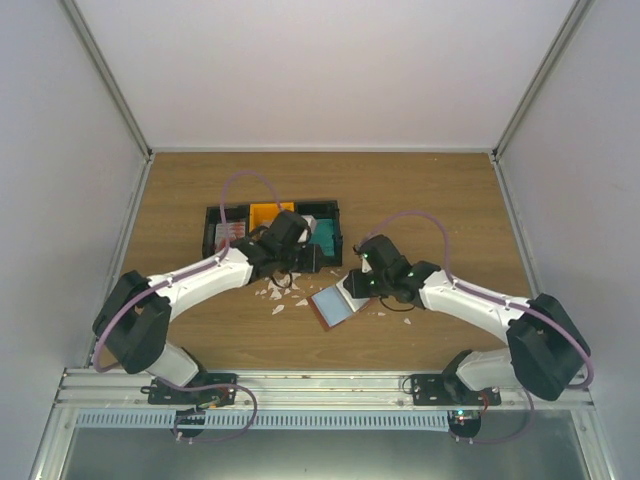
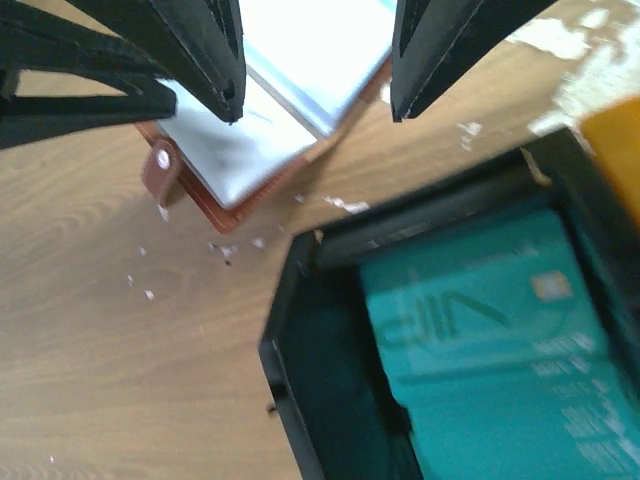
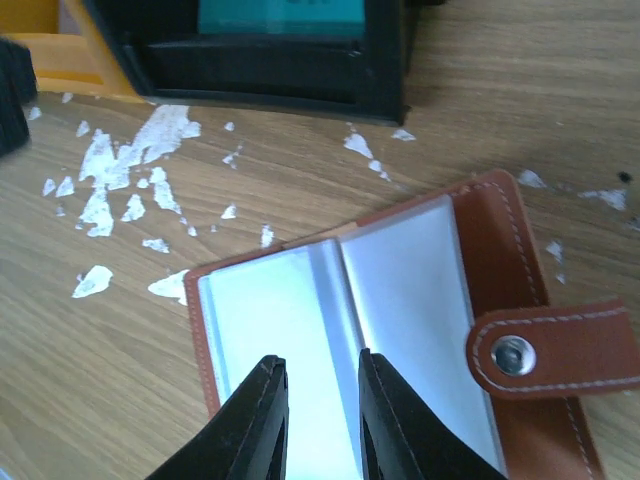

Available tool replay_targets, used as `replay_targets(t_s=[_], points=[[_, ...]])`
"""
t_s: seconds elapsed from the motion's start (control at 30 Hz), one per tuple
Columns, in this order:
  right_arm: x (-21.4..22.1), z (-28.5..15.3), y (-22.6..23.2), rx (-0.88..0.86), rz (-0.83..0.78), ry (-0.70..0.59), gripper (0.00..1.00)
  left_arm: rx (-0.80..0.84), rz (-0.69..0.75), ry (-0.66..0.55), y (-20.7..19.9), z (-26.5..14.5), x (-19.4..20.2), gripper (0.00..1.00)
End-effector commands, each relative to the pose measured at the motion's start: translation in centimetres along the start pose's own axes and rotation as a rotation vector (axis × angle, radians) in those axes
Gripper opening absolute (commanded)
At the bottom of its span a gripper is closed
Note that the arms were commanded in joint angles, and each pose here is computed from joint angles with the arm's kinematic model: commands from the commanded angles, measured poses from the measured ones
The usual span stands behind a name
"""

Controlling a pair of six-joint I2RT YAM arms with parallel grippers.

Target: Put the credit cards into the card holder

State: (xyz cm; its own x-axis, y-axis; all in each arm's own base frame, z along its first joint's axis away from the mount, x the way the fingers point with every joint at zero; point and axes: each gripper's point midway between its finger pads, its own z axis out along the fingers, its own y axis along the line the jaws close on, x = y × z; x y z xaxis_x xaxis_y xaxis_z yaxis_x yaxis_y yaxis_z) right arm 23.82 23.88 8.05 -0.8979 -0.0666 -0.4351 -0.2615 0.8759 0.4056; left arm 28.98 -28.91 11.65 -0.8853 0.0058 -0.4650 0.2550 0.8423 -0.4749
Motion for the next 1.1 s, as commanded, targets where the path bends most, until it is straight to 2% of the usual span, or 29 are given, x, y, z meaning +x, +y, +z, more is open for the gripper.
replay_targets(t_s=[0.0, 0.17, 0.3, 0.43, 0.53, 0.67, 0.87, 1.07], points=[[-1.9, -0.1, 2.0, -0.079, -0.031, -0.038, 0.22, -0.055, 0.149, -0.084, 0.3, -2.2, -3.5, 0.43], [-2.6, 0.6, 2.3, -0.118, 0.002, -0.039, 0.22, -0.098, 0.363, 0.004, -0.7, -1.2, -5.0, 0.43], [-3.9, 0.9, 1.2, -0.155, 0.076, -0.061, 0.22, -0.18, 0.491, 0.102, -0.4, -0.1, -6.1, 0.38], [-5.5, 0.7, -0.1, -0.171, 0.107, -0.082, 0.24, -0.195, 0.623, 0.133, -0.3, 0.9, -7.1, 0.53], [-6.6, 0.4, -0.7, -0.17, 0.108, -0.1, 0.28, -0.195, 0.705, 0.149, -0.6, 1.3, -7.9, 0.57], [-7.3, 0.5, -1.9, -0.178, 0.124, -0.098, 0.29, -0.194, 0.747, 0.212, 0.6, 2.4, -8.3, 0.48], [-7.6, 1.1, -2.5, -0.178, 0.094, -0.082, 0.3, -0.196, 0.758, 0.344, 3.5, 5.4, -7.4, 0.46], [-7.6, 1.7, -2.6, -0.174, 0.092, -0.074, 0.3, -0.158, 0.797, 0.309, 3.9, 7.2, -8.6, 0.36]])
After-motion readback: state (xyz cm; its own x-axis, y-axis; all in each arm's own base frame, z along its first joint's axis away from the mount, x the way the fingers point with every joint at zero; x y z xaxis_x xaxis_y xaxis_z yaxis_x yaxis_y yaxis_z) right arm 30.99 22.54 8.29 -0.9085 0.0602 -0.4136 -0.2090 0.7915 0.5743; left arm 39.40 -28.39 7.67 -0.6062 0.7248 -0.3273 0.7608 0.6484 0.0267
